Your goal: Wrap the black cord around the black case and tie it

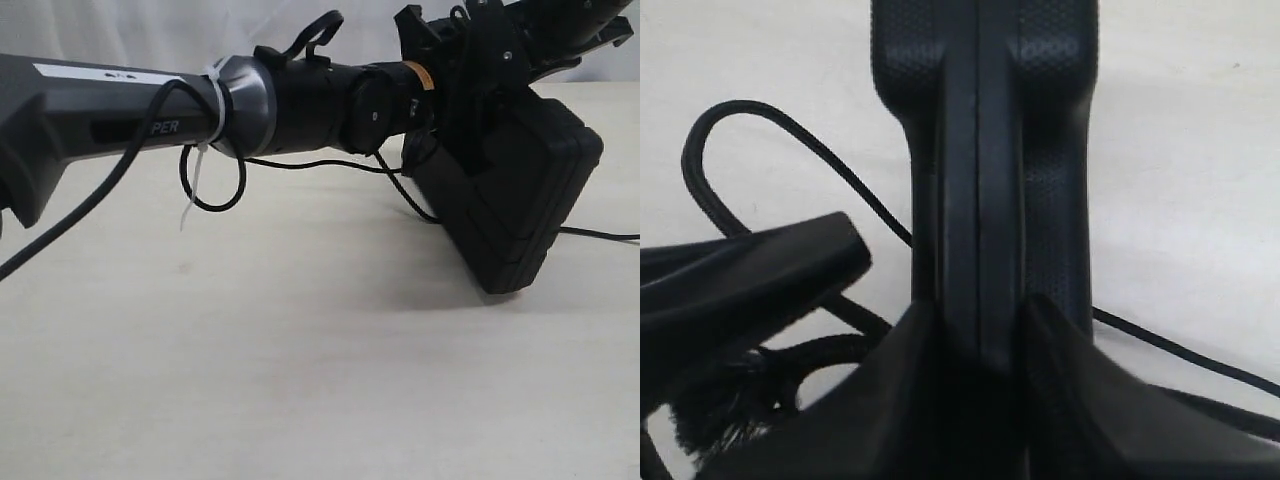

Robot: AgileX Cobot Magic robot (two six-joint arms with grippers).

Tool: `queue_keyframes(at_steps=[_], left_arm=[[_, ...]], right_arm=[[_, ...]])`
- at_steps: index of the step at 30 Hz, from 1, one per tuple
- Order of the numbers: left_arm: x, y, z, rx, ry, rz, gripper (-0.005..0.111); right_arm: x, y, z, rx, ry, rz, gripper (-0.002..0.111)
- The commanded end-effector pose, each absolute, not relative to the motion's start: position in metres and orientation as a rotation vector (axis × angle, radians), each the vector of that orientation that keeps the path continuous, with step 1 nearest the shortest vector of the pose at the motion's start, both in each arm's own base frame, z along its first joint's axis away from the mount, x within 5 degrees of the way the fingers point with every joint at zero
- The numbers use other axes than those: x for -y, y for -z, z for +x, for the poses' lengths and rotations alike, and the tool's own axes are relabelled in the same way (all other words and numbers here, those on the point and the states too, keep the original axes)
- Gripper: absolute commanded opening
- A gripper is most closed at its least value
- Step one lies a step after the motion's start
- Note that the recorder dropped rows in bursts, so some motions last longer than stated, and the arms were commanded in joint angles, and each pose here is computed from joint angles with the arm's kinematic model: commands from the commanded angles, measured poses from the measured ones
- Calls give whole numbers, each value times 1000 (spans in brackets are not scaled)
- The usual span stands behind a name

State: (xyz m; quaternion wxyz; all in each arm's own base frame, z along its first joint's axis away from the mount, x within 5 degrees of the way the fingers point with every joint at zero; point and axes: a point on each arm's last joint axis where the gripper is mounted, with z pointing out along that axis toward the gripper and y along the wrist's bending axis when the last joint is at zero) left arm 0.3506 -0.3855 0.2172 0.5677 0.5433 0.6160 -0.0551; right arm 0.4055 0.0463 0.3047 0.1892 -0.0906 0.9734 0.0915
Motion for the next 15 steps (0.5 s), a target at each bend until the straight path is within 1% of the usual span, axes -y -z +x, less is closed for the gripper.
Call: queue_keyframes(at_steps=[1,4,9,12,13,15], left_arm=[[374,-215,349,-1540,134,1417,60],[365,-212,351,-1574,110,1495,59],[349,-217,364,-1606,87,1473,59],[342,-212,365,-1663,97,1512,59],[342,-212,365,-1663,97,1512,48],[342,-212,365,-1663,97,1512,19]], right_arm=[[-53,-290,404,-2807,-299,-270,4],[-53,-290,403,-2811,-300,-271,4],[-53,-290,403,-2811,-300,-271,4],[-53,-290,403,-2811,-300,-271,4],[-53,-290,403,-2811,-300,-271,4],[-53,-290,403,-2811,-300,-271,4]])
